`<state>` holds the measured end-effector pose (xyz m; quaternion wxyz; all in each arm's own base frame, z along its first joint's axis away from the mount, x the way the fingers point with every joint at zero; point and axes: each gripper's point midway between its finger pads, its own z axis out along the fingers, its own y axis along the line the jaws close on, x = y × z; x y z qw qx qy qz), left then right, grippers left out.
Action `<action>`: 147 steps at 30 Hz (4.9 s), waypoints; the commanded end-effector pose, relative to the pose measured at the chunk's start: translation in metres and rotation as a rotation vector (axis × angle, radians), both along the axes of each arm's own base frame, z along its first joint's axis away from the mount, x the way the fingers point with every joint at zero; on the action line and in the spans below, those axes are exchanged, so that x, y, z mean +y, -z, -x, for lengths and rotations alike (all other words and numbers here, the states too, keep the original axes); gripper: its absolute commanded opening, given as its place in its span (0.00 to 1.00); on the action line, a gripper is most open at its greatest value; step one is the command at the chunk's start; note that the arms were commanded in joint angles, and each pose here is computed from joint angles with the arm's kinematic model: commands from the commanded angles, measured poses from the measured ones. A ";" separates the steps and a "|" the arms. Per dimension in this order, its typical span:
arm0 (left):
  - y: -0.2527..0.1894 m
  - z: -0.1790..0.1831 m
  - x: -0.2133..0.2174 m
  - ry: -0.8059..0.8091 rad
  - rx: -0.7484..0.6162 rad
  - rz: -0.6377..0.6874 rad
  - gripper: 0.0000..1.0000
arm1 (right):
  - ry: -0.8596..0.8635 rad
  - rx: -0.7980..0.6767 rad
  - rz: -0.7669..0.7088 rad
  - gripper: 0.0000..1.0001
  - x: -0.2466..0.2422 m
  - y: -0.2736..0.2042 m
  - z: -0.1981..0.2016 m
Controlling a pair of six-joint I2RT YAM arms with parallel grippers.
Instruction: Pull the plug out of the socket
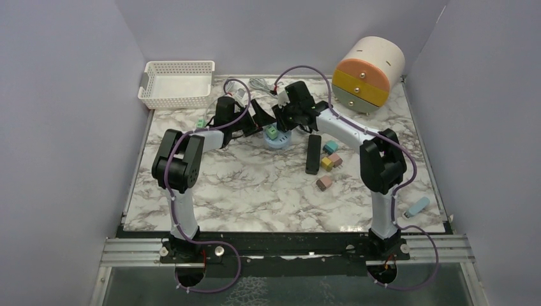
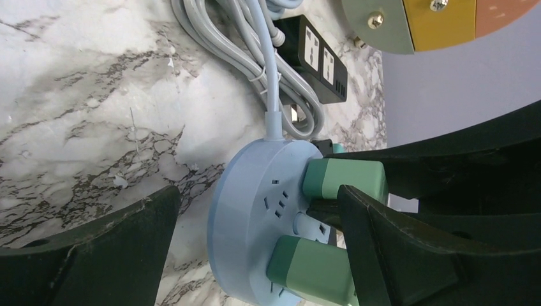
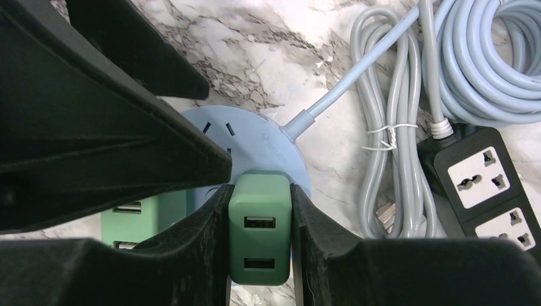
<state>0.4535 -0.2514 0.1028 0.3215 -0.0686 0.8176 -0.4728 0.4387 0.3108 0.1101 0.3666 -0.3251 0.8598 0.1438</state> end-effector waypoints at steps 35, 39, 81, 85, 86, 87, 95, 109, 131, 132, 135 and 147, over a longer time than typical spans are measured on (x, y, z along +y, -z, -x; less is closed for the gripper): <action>0.041 -0.018 0.002 -0.062 0.033 -0.193 0.00 | -0.133 -0.076 -0.516 0.01 -0.013 -0.158 0.010; 0.043 -0.020 0.002 -0.067 0.032 -0.201 0.00 | -0.022 -0.134 -0.361 0.01 -0.031 -0.141 0.007; 0.015 -0.037 -0.005 -0.059 -0.032 -0.165 0.00 | -0.133 0.211 -0.251 0.21 0.012 0.017 0.011; 0.017 -0.038 -0.004 -0.065 -0.029 -0.170 0.00 | -0.058 0.079 -0.134 0.01 -0.003 0.006 -0.001; 0.018 -0.038 -0.004 -0.065 -0.026 -0.173 0.00 | -0.017 -0.030 -0.050 0.01 -0.007 -0.001 -0.006; 0.020 -0.038 -0.003 -0.068 -0.024 -0.177 0.00 | 0.028 -0.147 0.024 0.01 -0.013 -0.010 -0.009; 0.024 -0.038 0.000 -0.079 -0.025 -0.205 0.00 | -0.182 0.256 -0.518 0.01 0.021 -0.056 0.023; 0.021 -0.038 -0.001 -0.075 -0.036 -0.200 0.00 | -0.130 0.089 -0.270 0.01 0.027 -0.056 0.038; 0.024 -0.064 0.009 -0.128 -0.031 -0.255 0.32 | -0.207 0.514 -0.218 0.28 -0.009 0.044 0.137; 0.020 -0.067 0.013 -0.138 -0.038 -0.267 0.38 | -0.201 0.521 -0.207 0.35 -0.012 0.051 0.139; 0.004 -0.076 0.027 -0.168 -0.060 -0.287 0.66 | -0.196 0.517 -0.181 0.51 -0.016 0.059 0.139; -0.122 -0.055 0.113 -0.334 -0.235 -0.415 0.99 | -0.159 0.225 -0.278 0.86 0.005 -0.010 0.082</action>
